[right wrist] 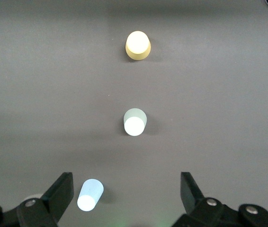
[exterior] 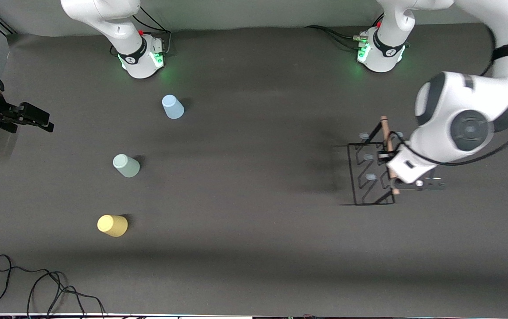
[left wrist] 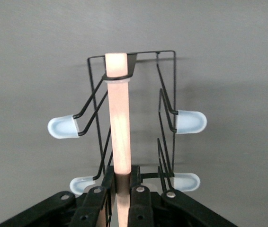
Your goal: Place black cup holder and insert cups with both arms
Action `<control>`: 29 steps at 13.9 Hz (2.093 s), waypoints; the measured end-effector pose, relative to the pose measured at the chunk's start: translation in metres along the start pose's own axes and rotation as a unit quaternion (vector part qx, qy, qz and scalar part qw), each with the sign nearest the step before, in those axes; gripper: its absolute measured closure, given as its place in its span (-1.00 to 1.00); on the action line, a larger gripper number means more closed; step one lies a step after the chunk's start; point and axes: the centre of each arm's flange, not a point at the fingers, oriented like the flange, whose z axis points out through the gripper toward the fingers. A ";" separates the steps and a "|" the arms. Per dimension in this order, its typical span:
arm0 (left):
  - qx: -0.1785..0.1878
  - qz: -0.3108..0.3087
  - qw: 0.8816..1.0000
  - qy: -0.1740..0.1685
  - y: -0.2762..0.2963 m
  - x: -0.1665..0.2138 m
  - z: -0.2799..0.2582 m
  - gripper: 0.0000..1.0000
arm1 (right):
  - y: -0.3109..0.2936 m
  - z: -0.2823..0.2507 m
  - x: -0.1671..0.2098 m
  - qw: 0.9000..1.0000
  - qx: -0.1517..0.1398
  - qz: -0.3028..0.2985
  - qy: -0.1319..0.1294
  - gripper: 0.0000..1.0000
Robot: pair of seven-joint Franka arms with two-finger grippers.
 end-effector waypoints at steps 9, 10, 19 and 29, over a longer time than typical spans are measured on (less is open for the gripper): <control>-0.060 -0.062 0.996 0.013 0.255 -0.033 0.005 0.69 | 0.002 0.000 0.000 1.000 0.000 0.002 0.000 -1.00; -0.066 -0.066 0.995 0.019 0.284 -0.033 0.011 0.69 | 0.002 0.000 0.000 1.000 0.000 0.001 0.000 -1.00; -0.071 -0.024 0.997 0.026 0.379 -0.071 0.040 0.69 | 0.002 0.000 0.000 1.000 0.000 0.002 0.000 -1.00; -0.103 -0.015 0.993 0.061 0.382 -0.051 0.060 -0.13 | 0.006 0.025 -0.005 1.000 0.001 0.005 -0.007 -1.00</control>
